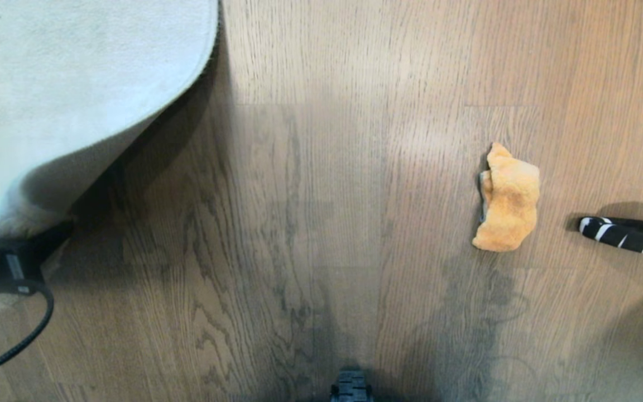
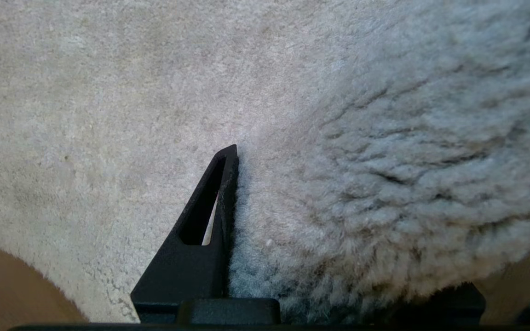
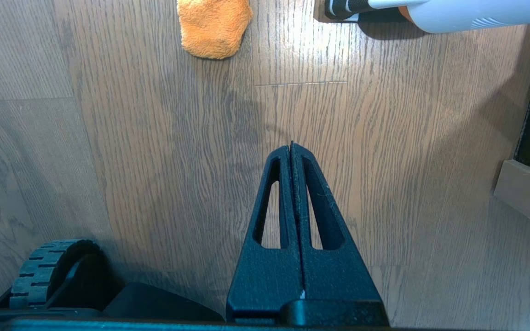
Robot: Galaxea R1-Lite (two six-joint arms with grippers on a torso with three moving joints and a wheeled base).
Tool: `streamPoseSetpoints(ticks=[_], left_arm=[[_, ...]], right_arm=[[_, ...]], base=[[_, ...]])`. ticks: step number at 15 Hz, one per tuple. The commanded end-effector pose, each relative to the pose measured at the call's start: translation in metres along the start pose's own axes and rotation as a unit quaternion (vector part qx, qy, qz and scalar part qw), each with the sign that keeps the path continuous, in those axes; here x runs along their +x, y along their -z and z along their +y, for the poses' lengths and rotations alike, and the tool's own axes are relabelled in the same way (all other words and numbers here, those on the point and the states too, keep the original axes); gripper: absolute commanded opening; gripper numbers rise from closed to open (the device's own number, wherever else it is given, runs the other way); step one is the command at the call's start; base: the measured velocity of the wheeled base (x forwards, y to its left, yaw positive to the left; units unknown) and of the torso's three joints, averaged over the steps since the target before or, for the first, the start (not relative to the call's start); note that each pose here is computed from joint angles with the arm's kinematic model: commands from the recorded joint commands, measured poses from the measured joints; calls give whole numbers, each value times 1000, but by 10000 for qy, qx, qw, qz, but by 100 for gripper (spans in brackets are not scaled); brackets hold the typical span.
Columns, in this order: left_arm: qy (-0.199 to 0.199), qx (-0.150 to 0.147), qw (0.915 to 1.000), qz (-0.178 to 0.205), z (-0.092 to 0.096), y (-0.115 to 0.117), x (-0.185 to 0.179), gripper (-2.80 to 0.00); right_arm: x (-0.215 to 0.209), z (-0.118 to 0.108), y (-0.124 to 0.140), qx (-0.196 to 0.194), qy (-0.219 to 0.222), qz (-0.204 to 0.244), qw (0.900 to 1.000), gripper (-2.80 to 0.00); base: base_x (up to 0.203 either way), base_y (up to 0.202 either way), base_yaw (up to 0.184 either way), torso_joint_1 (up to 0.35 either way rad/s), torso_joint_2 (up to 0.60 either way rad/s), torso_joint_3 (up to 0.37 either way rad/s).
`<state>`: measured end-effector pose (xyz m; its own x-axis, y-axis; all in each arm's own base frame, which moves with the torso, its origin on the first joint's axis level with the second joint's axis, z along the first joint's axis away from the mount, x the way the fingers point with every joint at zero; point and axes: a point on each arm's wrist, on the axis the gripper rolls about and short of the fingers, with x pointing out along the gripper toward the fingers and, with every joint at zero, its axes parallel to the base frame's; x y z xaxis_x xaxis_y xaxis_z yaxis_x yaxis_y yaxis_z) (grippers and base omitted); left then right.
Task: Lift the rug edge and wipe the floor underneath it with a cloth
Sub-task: Lift up the carpet
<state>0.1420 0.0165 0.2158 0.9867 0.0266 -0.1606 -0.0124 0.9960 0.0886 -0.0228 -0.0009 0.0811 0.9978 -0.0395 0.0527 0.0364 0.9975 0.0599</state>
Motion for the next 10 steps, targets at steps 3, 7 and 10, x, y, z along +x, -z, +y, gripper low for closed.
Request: streamPoseSetpoints(ticks=[3, 7, 10], left_arm=[[22, -17, 9995, 306, -2, 14, -7, -280], [1, -63, 9990, 438, 3, 6, -7, -280], [-75, 24, 9979, 636, 8, 6, -8, -280]], right_arm=[[0, 0, 0, 2, 1, -5, 10000, -280], [0, 0, 0, 2, 1, -5, 10000, -280], [0, 0, 0, 2, 2, -5, 10000, -280]], base=[[0, 0, 0, 0, 0, 0], [0, 0, 0, 0, 0, 0], [0, 0, 0, 0, 0, 0]])
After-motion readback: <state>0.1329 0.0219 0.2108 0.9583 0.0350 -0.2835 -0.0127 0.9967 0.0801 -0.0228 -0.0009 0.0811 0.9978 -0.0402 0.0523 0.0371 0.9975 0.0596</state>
